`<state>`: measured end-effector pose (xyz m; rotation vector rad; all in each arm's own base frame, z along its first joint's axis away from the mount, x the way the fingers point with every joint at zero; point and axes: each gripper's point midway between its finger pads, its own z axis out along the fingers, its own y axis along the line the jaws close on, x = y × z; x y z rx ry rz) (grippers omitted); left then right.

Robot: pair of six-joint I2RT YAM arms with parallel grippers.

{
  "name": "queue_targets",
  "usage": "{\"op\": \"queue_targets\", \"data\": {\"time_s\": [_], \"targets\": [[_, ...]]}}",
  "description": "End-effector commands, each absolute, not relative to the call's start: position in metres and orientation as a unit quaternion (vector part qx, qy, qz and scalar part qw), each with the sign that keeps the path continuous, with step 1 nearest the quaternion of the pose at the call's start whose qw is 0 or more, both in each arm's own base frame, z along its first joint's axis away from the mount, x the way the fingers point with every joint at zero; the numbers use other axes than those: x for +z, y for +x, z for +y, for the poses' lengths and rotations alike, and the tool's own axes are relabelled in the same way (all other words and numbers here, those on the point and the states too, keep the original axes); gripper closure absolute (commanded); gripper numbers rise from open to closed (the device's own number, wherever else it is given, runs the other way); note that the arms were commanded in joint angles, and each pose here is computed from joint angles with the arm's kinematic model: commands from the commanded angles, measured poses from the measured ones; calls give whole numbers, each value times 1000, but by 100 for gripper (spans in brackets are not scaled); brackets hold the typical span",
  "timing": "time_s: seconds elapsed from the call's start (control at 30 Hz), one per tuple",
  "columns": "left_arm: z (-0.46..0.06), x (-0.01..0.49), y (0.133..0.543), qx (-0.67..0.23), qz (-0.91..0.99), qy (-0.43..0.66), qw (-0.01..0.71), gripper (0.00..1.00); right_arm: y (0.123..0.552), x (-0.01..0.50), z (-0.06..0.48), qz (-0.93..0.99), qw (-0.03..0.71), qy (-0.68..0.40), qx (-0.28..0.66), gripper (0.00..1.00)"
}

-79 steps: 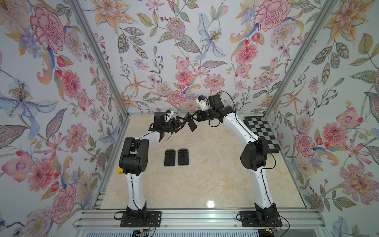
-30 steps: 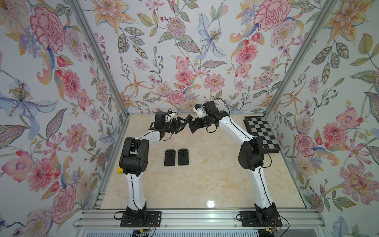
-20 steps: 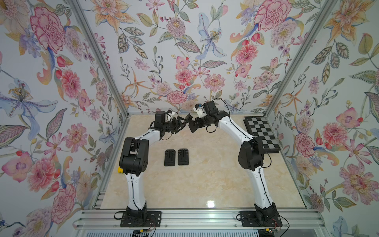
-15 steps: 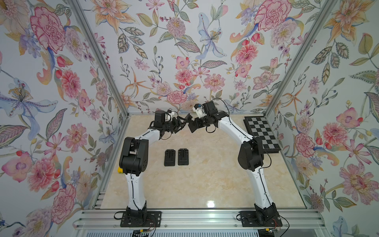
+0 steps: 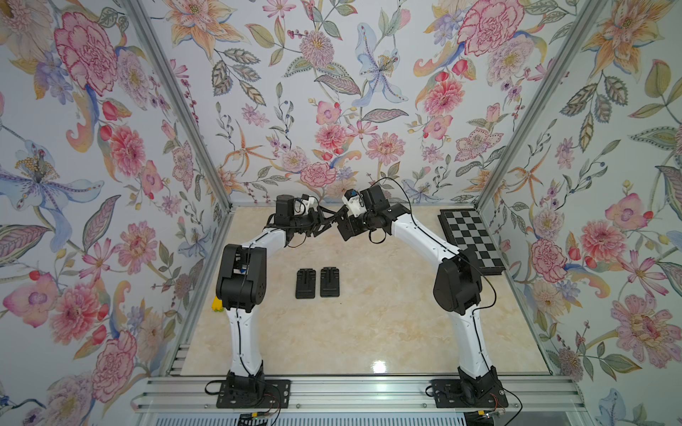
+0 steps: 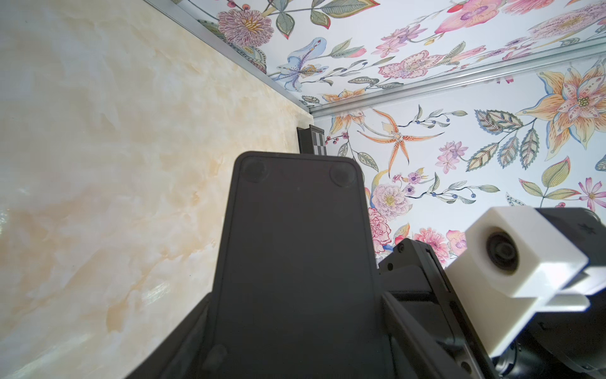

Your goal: Open the phone stand

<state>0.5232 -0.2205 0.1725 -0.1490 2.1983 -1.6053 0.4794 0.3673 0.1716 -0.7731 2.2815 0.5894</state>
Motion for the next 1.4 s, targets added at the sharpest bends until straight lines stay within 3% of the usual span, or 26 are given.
{"op": "queue_targets", "data": {"time_s": [0.0,1.37], "targets": [[-185,189,567,-549,777,-69,302,100,421,174,382,864,263,-352,247,100],[-186,166,573,-540,785,-74,296,100,353,214,414,820,258,-412,304,100]]}}
